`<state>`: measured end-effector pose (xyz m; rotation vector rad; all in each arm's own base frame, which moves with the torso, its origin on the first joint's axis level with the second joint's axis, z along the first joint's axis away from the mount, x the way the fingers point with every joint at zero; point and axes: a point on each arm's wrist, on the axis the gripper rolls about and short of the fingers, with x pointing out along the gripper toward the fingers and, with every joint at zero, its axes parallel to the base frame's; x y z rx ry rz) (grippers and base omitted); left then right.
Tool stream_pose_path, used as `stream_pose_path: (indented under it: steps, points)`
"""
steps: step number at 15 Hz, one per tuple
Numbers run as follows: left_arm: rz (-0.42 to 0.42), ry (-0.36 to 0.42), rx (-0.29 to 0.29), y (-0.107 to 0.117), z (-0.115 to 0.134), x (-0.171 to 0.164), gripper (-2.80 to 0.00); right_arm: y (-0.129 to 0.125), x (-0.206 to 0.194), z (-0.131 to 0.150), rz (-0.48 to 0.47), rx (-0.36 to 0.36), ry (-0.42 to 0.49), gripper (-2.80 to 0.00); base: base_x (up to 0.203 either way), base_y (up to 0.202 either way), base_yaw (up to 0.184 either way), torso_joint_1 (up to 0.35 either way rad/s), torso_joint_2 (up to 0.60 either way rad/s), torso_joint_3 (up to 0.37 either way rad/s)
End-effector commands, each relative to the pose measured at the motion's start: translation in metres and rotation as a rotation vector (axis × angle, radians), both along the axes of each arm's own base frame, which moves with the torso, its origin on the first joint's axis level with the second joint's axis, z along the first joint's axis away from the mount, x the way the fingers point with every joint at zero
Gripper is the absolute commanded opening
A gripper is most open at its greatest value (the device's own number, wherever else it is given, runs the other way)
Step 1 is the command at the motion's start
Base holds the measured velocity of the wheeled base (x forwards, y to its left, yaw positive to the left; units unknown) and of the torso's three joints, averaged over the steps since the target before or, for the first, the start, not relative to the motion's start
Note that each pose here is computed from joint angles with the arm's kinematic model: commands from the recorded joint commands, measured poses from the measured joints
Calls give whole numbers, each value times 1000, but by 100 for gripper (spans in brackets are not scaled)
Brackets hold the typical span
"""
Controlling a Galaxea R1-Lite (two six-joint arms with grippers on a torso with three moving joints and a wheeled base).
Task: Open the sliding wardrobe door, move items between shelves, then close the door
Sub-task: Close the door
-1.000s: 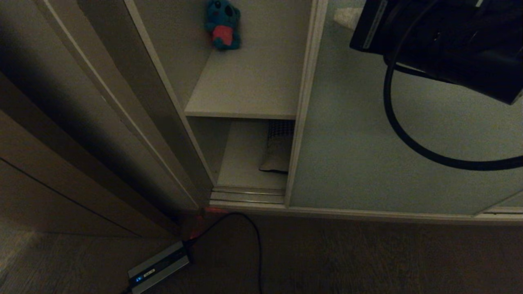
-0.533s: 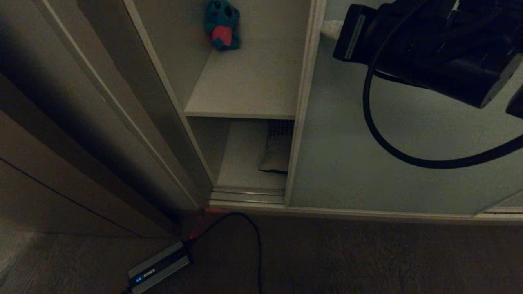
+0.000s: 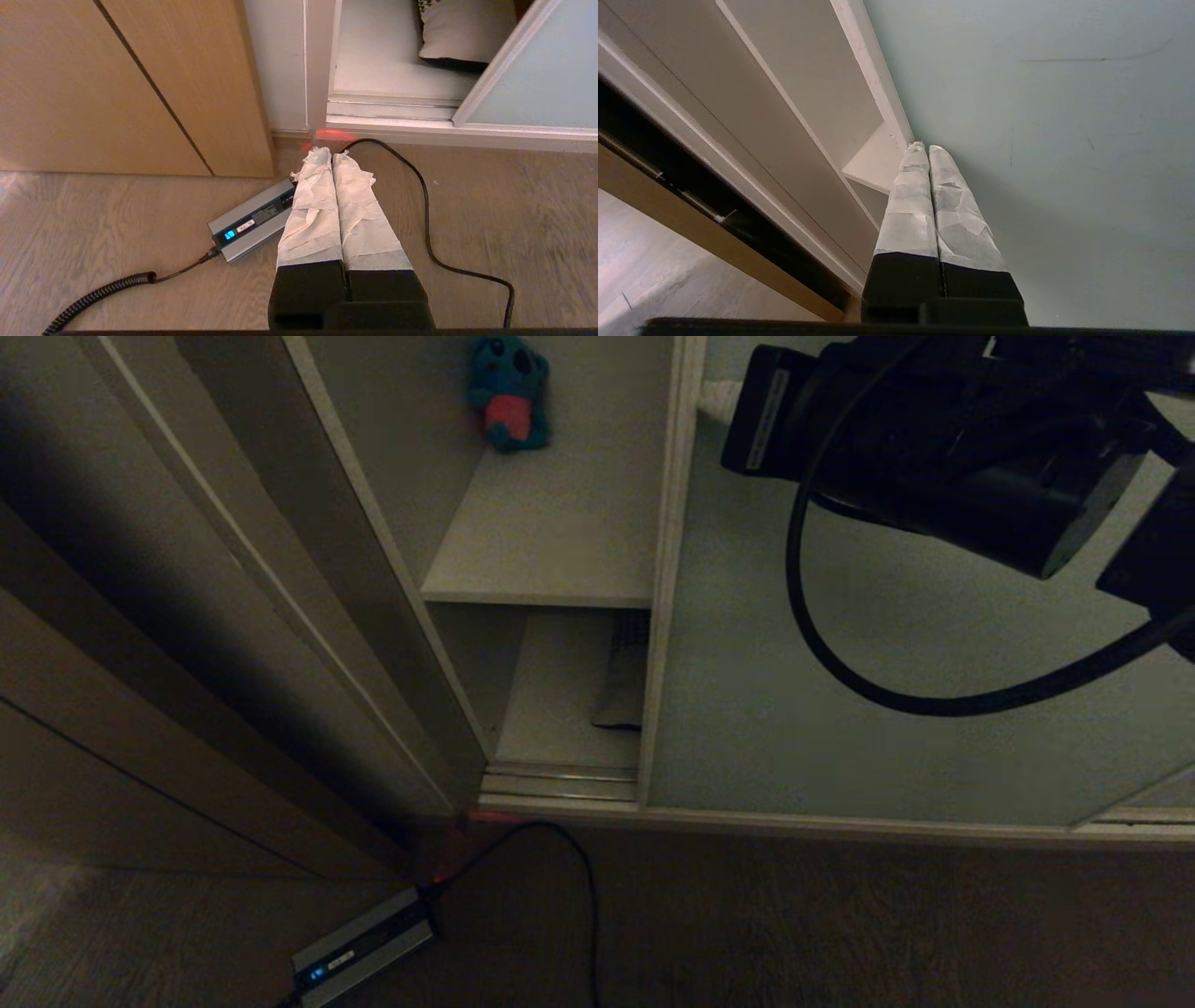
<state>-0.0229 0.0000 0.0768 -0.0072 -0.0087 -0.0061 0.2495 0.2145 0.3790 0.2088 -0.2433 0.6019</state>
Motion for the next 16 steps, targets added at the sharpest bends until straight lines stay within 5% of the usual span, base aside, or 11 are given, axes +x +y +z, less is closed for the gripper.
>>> stream_pose_path:
  steps: [1, 9, 13, 16]
  points:
    - [0, -3, 0, 0, 0, 0, -280, 17, 5, -6, 28, -9, 7, -280, 0, 0, 0, 0, 0, 0]
    - [0, -2, 0, 0, 0, 0, -280, 78, -22, 6, 210, 10, -19, -280, 0, 0, 0, 0, 0, 0]
    - [0, -2, 0, 0, 0, 0, -280, 52, -61, 34, 254, 58, -55, -280, 0, 0, 0, 0, 0, 0]
    - [0, -2, 0, 0, 0, 0, -280, 12, -81, 37, 178, 66, -38, -280, 0, 0, 0, 0, 0, 0]
